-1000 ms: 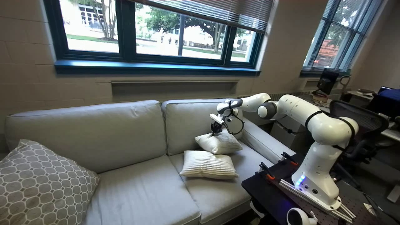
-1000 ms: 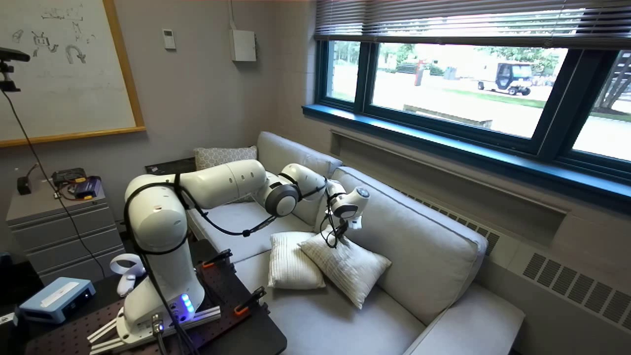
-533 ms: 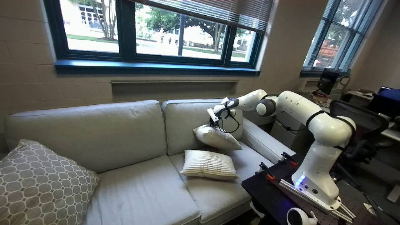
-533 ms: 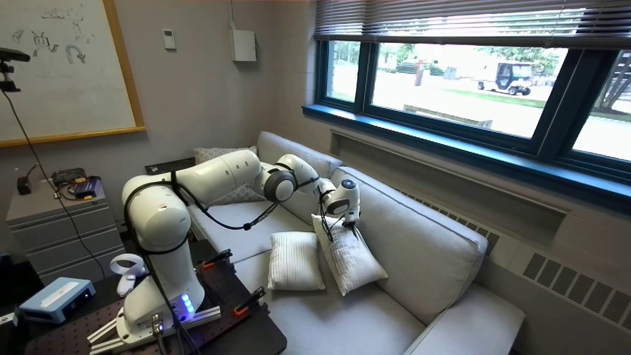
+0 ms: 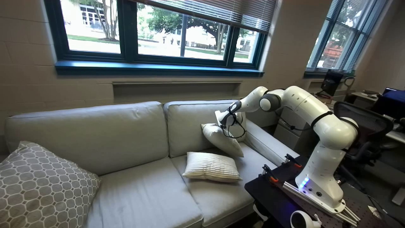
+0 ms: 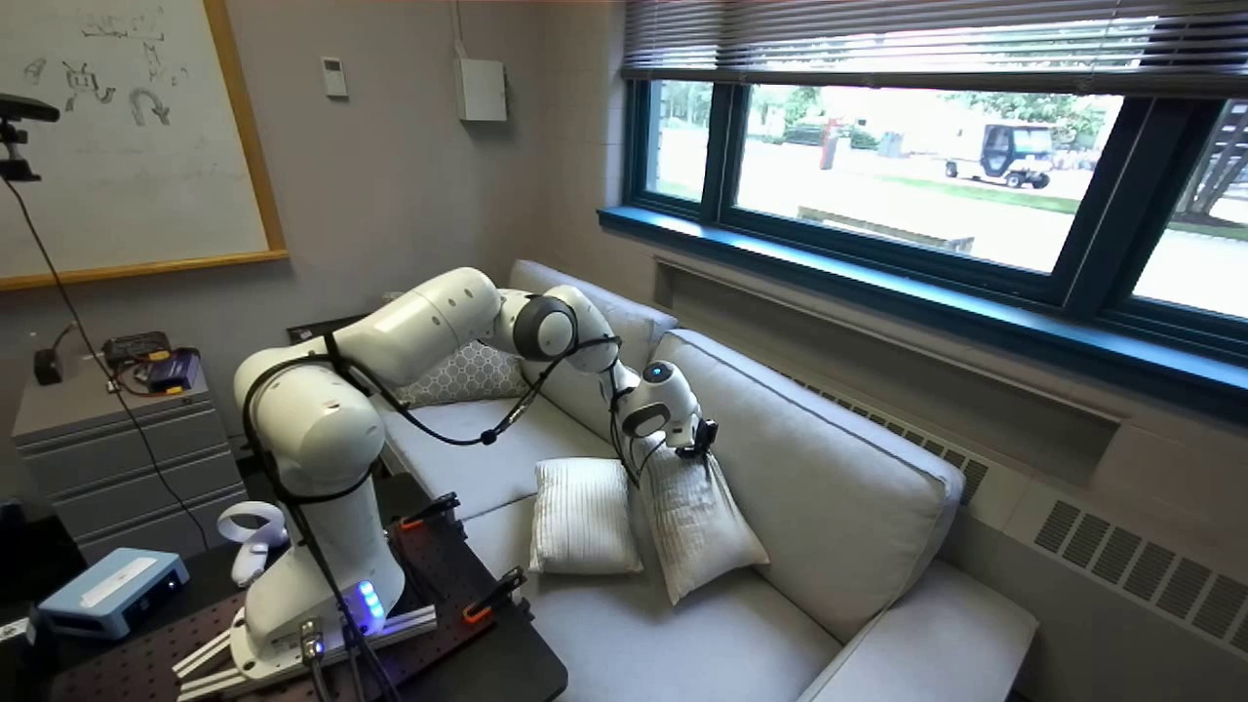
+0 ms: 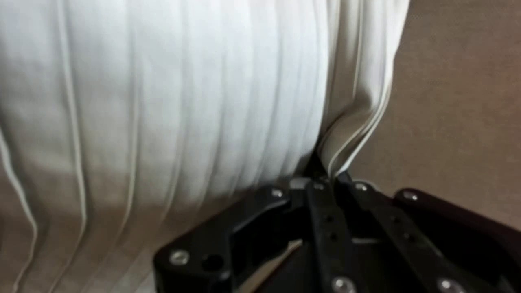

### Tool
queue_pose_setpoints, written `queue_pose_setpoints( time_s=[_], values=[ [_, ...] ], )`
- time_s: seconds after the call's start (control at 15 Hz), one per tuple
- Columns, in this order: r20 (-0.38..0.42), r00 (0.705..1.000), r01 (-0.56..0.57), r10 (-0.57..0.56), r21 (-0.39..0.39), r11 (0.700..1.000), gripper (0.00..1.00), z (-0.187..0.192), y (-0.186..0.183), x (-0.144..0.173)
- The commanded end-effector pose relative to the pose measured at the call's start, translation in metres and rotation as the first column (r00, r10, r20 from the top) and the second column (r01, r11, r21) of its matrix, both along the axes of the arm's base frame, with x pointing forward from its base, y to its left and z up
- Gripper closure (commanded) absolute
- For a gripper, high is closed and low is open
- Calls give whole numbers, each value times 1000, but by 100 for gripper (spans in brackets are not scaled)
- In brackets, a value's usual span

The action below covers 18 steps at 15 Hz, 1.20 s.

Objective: Move the small pillows to the left arm of the sofa

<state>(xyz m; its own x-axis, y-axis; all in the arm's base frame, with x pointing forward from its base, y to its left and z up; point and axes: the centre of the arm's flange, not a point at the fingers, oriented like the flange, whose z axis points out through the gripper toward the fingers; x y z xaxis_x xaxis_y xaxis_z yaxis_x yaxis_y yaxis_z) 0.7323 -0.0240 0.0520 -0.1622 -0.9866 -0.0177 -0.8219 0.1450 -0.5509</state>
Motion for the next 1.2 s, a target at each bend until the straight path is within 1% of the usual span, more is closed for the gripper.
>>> queue_pose_setpoints(
  time_s=[0.0, 0.13, 0.27, 0.4, 0.6, 0.67, 0.73, 0.87, 1.0, 1.13],
  values=[
    [-45, 993, -106, 109, 62, 992, 99, 24, 33, -75],
    [-65, 984, -164, 168, 73, 984, 99, 19, 62, -95],
    [-45, 984, -173, 175, 51, 984, 99, 24, 83, -117],
    [0, 990, -142, 143, 19, 990, 99, 34, 92, -138],
    [77, 994, -79, 81, -27, 996, 99, 50, 96, -173],
    [81, 994, -65, 68, -33, 997, 99, 55, 97, -181],
    [95, 994, -48, 51, -38, 998, 99, 66, 96, -182],
    [147, 989, -5, 13, -53, 999, 99, 96, 96, -180],
    [200, 979, 41, -28, -61, 997, 99, 131, 97, -180],
    [235, 969, 97, -81, -57, 994, 99, 164, 95, -183]
  ],
)
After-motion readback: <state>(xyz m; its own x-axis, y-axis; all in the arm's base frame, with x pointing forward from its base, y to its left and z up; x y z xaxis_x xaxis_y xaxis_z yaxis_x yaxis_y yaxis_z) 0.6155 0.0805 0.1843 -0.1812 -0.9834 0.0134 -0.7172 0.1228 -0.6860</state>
